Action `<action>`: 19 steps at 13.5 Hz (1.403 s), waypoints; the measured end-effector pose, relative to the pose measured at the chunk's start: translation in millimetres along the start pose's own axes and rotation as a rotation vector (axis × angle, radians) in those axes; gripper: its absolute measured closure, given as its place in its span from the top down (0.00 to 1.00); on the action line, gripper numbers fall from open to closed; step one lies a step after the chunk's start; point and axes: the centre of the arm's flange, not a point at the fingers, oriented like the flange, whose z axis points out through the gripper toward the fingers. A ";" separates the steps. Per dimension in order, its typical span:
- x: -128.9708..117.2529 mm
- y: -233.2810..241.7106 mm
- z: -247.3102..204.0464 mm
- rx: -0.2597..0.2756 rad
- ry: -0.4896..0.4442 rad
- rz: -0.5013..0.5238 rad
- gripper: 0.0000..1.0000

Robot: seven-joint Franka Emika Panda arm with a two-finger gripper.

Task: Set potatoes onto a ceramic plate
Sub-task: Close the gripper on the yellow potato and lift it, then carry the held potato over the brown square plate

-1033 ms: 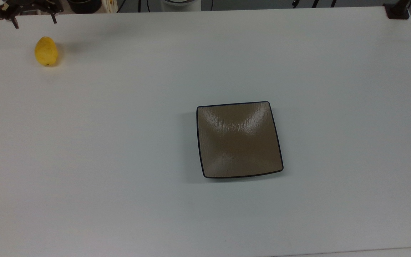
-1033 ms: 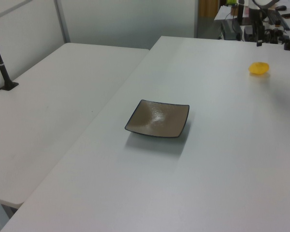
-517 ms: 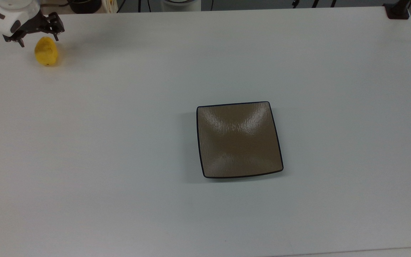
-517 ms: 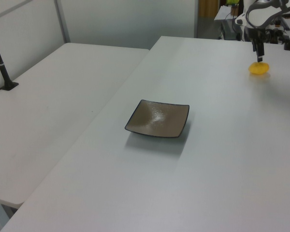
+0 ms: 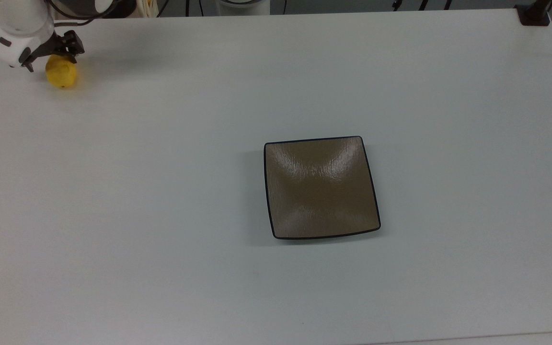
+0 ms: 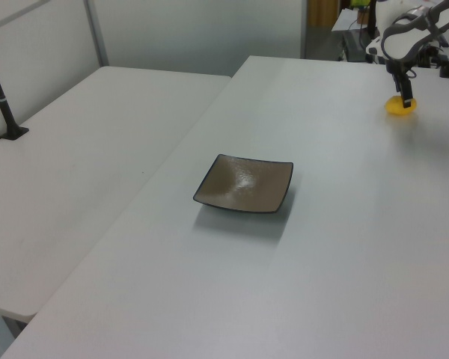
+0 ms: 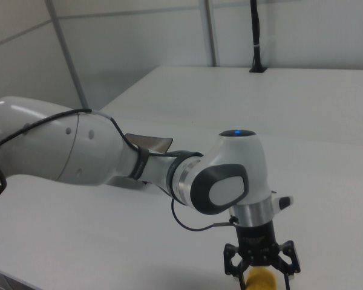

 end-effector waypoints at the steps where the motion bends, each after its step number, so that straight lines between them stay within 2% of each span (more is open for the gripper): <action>1: 3.1 -1.5 6.4 0.006 -0.007 -0.005 1.00; 4: 6.1 -3.2 10.6 0.011 -0.012 -0.011 0.87; 6: 6.1 -2.8 9.9 0.010 -0.011 -0.010 0.65; 12: 11.5 -2.9 3.2 -0.001 -0.001 -0.009 0.65; 14: 27.7 -8.6 -13.2 -0.020 0.028 0.007 0.65; 16: 51.5 -19.2 -39.3 -0.038 0.080 0.065 0.65; 19: 89.5 -44.3 -80.7 -0.008 0.193 0.165 0.65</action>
